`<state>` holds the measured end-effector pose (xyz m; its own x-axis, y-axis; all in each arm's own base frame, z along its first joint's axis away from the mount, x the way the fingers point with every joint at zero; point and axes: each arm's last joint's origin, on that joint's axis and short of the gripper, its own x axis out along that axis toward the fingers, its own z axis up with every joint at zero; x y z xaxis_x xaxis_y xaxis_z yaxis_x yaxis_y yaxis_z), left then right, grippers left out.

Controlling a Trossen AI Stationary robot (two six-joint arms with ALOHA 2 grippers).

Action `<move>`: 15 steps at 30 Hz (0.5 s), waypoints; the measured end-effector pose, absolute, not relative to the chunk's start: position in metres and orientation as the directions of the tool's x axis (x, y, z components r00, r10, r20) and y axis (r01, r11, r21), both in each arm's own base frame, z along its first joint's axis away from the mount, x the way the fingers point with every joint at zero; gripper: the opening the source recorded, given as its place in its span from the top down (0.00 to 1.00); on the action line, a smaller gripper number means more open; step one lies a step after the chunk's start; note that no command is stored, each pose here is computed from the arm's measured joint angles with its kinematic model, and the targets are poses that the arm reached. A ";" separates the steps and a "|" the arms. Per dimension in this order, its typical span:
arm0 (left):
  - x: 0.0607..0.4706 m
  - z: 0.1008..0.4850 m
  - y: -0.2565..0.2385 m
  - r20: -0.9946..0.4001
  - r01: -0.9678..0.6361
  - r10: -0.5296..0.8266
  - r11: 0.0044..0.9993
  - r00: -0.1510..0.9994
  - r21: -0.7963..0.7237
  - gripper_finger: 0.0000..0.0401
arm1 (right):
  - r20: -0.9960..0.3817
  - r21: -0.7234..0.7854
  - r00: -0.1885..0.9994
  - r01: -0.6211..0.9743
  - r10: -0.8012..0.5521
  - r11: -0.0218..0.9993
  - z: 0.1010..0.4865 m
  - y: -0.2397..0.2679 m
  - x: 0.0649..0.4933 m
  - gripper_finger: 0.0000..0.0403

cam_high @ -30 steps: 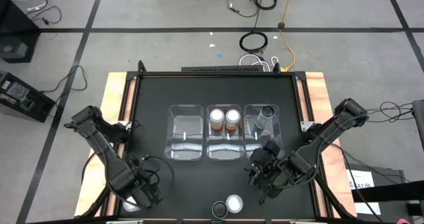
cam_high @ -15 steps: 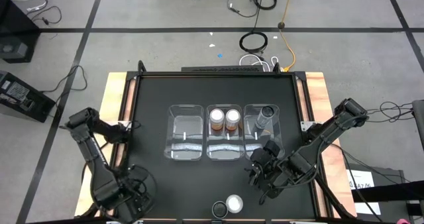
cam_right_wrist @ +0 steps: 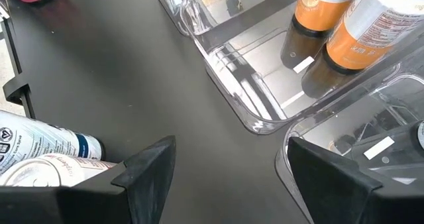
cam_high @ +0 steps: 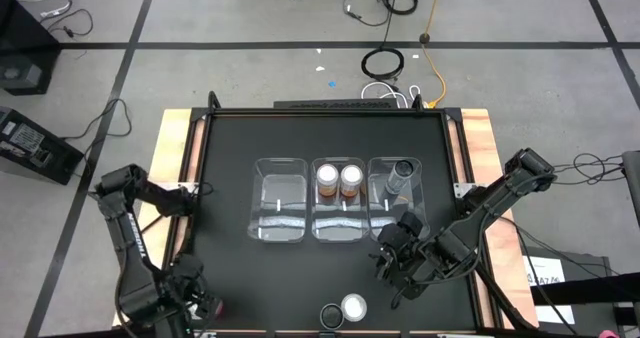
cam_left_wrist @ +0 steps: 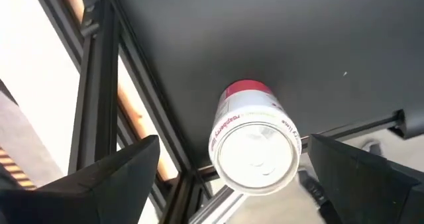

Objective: Sort soda cans
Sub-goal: Put the left pink white soda can into the left transparent bin

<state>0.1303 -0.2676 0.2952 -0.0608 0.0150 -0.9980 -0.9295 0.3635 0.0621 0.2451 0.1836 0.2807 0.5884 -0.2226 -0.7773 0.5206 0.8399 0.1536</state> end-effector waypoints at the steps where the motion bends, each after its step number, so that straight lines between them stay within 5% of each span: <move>1: 0.129 0.295 -0.268 -0.998 -0.935 0.018 0.350 -0.055 0.058 0.02 | -0.777 0.153 0.588 0.521 -0.223 0.840 0.281 0.184 0.245 0.30; 15: 0.129 0.272 -0.276 -1.000 -0.952 -0.020 0.304 0.013 -0.018 0.02 | -0.780 0.155 0.587 0.519 -0.219 0.841 0.281 0.184 0.245 0.30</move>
